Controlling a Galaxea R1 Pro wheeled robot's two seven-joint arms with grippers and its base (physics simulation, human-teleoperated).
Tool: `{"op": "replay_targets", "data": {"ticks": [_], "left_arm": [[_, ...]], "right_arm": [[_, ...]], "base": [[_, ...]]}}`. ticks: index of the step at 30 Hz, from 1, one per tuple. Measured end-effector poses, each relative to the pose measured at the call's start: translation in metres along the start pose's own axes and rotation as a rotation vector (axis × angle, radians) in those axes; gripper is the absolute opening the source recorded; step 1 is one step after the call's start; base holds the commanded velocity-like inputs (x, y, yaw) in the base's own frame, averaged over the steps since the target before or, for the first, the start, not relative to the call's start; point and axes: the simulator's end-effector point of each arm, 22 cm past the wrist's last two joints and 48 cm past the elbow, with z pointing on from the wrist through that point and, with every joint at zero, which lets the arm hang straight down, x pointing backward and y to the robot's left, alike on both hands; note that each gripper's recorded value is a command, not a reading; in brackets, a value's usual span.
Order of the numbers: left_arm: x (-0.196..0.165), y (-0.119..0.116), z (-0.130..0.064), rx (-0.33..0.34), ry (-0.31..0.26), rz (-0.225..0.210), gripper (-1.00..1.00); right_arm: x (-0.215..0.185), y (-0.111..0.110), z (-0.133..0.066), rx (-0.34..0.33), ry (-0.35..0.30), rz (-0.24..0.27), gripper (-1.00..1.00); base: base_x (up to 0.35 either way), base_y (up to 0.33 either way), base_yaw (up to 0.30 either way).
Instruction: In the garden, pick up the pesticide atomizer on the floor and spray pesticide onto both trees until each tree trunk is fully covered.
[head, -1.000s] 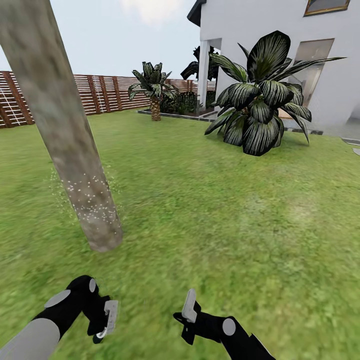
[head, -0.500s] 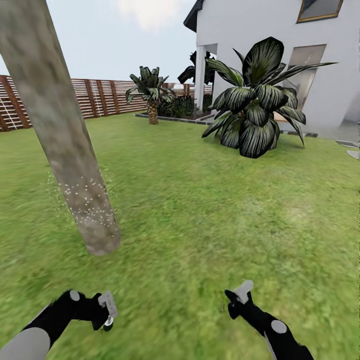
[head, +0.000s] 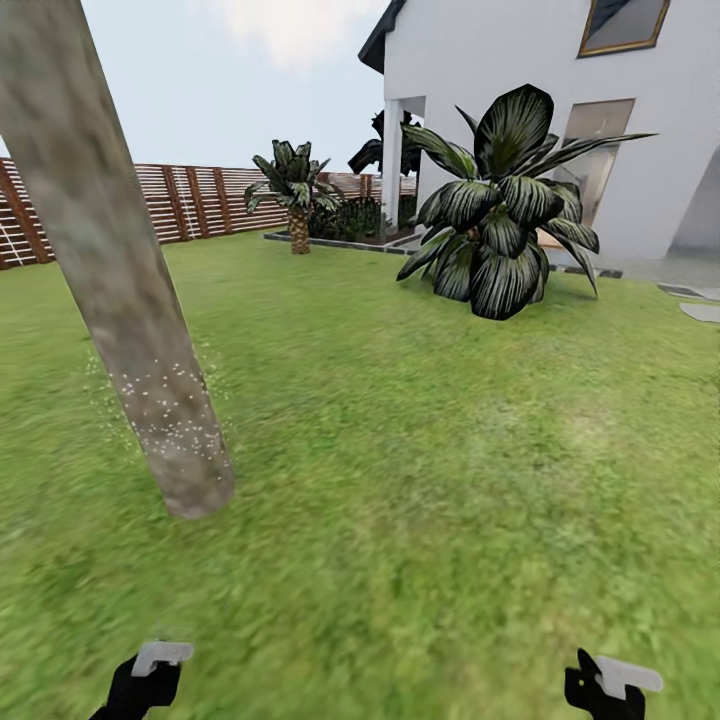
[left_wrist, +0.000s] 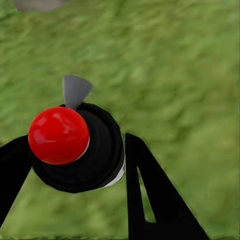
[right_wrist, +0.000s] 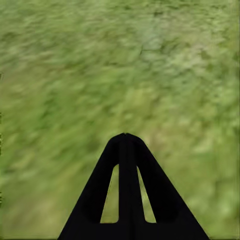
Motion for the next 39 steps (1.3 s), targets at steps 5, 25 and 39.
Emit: {"op": "replay_targets", "data": {"ticks": [5,25,39], "left_arm": [[0.018,0.004,-0.005,-0.021,0.021,-0.051,-1.00],[0.033,0.006,-0.009,-0.032,0.048,-0.074,-1.00],[0.033,0.009,-0.009,-0.036,0.049,-0.071,-1.00]], "right_arm": [[0.007,0.019,-0.003,-0.015,0.010,0.021,-1.00],[0.007,0.019,-0.003,-0.010,0.009,0.030,1.00],[0.007,0.017,-0.003,-0.007,0.009,0.029,1.00]], "base": [[0.000,0.000,0.000],[0.000,0.000,-0.127],[0.000,0.000,-0.300]]}}
